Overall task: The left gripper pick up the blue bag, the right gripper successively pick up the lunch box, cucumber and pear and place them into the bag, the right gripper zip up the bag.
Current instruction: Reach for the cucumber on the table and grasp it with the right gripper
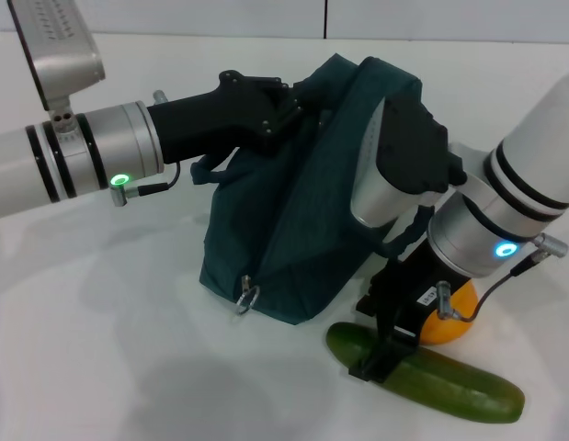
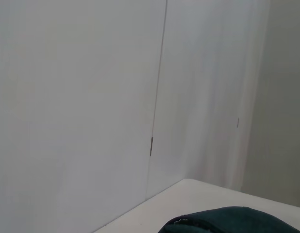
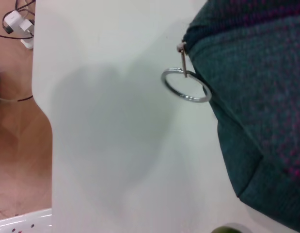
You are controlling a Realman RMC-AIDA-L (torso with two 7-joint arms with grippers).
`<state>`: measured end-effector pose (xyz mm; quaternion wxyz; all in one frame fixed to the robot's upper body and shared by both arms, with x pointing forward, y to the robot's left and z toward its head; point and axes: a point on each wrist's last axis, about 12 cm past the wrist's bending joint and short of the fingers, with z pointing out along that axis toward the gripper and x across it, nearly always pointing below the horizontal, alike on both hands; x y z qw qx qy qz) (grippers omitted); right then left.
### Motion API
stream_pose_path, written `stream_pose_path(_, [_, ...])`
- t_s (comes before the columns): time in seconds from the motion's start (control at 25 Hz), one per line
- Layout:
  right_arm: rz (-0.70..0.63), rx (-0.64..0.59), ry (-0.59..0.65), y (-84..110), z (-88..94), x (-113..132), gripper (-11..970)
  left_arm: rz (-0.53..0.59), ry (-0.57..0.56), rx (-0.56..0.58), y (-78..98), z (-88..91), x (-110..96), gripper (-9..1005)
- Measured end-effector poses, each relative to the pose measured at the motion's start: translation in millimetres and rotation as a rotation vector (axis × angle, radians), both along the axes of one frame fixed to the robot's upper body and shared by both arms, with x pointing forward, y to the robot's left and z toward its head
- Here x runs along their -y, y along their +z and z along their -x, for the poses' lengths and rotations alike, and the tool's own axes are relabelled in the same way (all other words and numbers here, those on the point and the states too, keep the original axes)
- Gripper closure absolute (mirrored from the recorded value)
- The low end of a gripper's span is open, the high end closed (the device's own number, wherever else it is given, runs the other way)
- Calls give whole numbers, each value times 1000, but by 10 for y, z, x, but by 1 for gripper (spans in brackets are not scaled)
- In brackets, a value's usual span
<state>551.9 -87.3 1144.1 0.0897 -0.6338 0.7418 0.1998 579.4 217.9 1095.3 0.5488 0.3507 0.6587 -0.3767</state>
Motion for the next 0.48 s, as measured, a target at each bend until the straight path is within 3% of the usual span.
stream_pose_path(0.48, [27, 3, 17, -34, 5, -92, 104, -4, -2, 13, 20, -13, 5, 918])
